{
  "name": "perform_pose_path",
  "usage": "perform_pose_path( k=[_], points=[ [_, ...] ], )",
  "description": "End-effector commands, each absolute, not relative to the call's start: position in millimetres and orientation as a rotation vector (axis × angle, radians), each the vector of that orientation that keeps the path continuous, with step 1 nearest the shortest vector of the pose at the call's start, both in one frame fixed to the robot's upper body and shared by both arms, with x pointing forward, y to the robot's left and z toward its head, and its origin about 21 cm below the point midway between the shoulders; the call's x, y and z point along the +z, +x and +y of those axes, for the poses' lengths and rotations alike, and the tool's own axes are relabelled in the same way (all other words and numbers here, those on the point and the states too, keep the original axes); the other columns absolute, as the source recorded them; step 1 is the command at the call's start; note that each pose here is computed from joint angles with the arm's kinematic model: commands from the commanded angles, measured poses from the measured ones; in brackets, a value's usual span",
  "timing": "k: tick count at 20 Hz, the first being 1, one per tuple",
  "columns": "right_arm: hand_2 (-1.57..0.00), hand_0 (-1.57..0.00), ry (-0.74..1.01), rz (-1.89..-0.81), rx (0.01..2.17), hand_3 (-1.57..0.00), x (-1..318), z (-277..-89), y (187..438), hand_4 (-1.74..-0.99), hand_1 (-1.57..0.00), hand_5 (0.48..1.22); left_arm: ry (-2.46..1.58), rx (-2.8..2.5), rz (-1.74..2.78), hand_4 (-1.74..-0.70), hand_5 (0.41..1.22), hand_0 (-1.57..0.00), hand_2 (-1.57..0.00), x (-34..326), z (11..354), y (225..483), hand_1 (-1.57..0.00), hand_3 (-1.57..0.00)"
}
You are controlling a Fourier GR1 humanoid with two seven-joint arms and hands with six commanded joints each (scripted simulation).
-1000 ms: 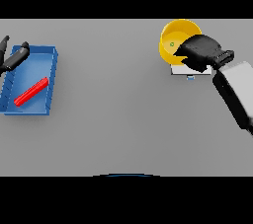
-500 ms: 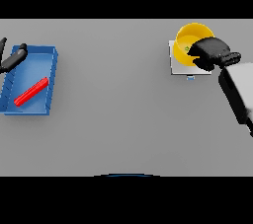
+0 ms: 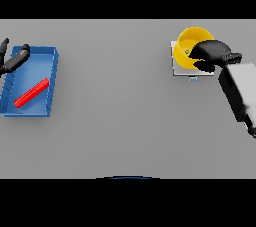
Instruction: Pick up the red beaker and tilt it to pour out 1 green nut into yellow bowl. Pick up the yellow bowl and place it on the metallic measuring scale.
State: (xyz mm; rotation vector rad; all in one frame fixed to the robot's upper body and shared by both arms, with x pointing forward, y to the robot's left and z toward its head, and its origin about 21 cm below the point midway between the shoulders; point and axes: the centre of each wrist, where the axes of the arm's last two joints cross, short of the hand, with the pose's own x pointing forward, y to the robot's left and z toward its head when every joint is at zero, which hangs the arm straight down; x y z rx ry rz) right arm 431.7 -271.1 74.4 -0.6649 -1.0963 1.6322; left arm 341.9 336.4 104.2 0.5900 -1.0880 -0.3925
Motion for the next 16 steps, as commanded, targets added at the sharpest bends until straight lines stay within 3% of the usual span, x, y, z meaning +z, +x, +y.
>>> perform_pose_path(
  k=[1,4,7,11,16],
  points=[
    [-1.33,-1.13,-0.654,-1.106,1.627,-1.06,74.1,-273.0,431.4,-1.701,-1.32,1.221,0.588,-0.395,-1.084,-0.73,0.720,0.00,0.00,104.1,336.0,341.1,0.00,0.00],
    [-0.91,-0.58,-0.649,-1.075,1.603,-0.74,75.6,-277.3,432.3,-1.588,-0.83,1.016,0.586,-0.403,-1.092,-0.73,0.729,0.00,0.00,100.6,337.3,338.2,0.00,0.00],
    [-0.60,-0.29,-0.640,-1.053,1.631,-0.57,74.8,-282.7,431.1,-1.517,-0.48,0.902,0.591,-0.404,-1.088,-0.73,0.712,0.00,0.00,101.5,339.8,340.0,0.00,0.00],
    [-0.31,-0.12,-0.651,-1.046,1.664,-0.41,78.5,-280.6,433.4,-1.456,-0.19,0.827,0.588,-0.402,-1.094,-0.72,0.700,0.00,0.00,102.6,339.0,342.1,0.00,0.00],
    [-0.10,-0.04,-0.642,-1.002,1.651,-0.27,71.3,-280.1,430.2,-1.410,-0.06,0.759,0.591,-0.405,-1.097,-0.72,0.693,0.00,0.00,102.8,337.5,341.1,0.00,0.00]
  ],
)
